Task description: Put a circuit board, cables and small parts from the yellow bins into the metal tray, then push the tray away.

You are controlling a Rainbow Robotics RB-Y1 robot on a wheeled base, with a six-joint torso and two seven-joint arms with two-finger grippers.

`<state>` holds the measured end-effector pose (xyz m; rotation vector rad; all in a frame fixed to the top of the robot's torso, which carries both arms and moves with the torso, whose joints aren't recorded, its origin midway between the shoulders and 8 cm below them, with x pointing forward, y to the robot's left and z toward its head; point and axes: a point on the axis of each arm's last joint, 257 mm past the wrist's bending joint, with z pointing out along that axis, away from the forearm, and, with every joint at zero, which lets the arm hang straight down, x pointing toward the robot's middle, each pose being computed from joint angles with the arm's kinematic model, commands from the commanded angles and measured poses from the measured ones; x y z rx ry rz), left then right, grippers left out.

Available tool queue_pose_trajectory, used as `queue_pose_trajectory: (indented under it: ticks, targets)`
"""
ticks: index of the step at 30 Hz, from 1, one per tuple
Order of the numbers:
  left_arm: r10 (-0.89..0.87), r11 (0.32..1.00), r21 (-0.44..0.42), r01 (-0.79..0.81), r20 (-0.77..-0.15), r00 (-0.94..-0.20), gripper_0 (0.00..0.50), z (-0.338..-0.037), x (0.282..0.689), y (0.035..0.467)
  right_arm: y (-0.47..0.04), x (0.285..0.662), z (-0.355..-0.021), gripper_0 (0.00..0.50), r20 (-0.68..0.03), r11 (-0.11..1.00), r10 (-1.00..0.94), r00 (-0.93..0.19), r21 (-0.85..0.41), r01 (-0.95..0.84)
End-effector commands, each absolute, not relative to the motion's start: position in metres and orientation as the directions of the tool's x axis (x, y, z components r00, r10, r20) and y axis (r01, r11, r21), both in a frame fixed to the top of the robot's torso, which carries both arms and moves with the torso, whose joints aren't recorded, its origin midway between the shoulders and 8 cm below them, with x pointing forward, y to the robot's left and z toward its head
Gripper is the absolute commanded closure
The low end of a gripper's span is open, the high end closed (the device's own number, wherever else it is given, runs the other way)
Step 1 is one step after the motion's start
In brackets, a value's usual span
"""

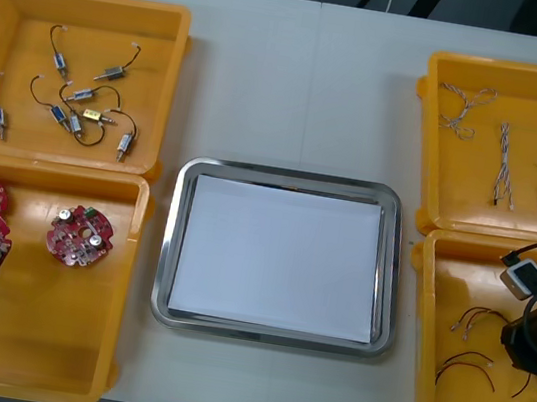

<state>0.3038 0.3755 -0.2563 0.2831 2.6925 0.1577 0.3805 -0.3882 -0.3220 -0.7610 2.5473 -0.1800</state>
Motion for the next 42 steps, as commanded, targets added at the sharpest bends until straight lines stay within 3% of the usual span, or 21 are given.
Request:
queue_pose_trajectory:
  ticks: [1, 13, 20, 31, 42]
  targets:
    - [0.295, 0.953, 0.203, 0.226, -0.436, -0.85, 0.5, -0.216, 0.326, 0.366, -0.405, 0.392, -0.284, 0.5, -0.44, 0.849, -0.528, -0.726, -0.297, -0.438]
    - [0.276, 0.961, 0.164, 0.225, -0.456, -0.846, 0.5, -0.17, 0.338, 0.332, -0.412, 0.38, -0.222, 0.5, -0.412, 0.853, -0.522, -0.747, -0.239, -0.464]
    - [0.335, 0.942, 0.145, 0.302, -0.453, -0.826, 0.5, -0.144, 0.342, 0.3, -0.41, 0.373, -0.184, 0.5, -0.383, 0.855, -0.518, -0.765, -0.191, -0.483]
    - [0.39, 0.917, 0.128, 0.377, -0.479, -0.787, 0.5, -0.147, 0.365, 0.228, -0.413, 0.367, -0.133, 0.5, -0.367, 0.86, -0.51, -0.778, -0.231, -0.455]
    - [0.484, 0.866, 0.121, 0.486, -0.451, -0.75, 0.5, -0.157, 0.378, 0.161, -0.35, 0.371, -0.105, 0.5, -0.33, 0.737, -0.676, -0.659, -0.32, -0.596]
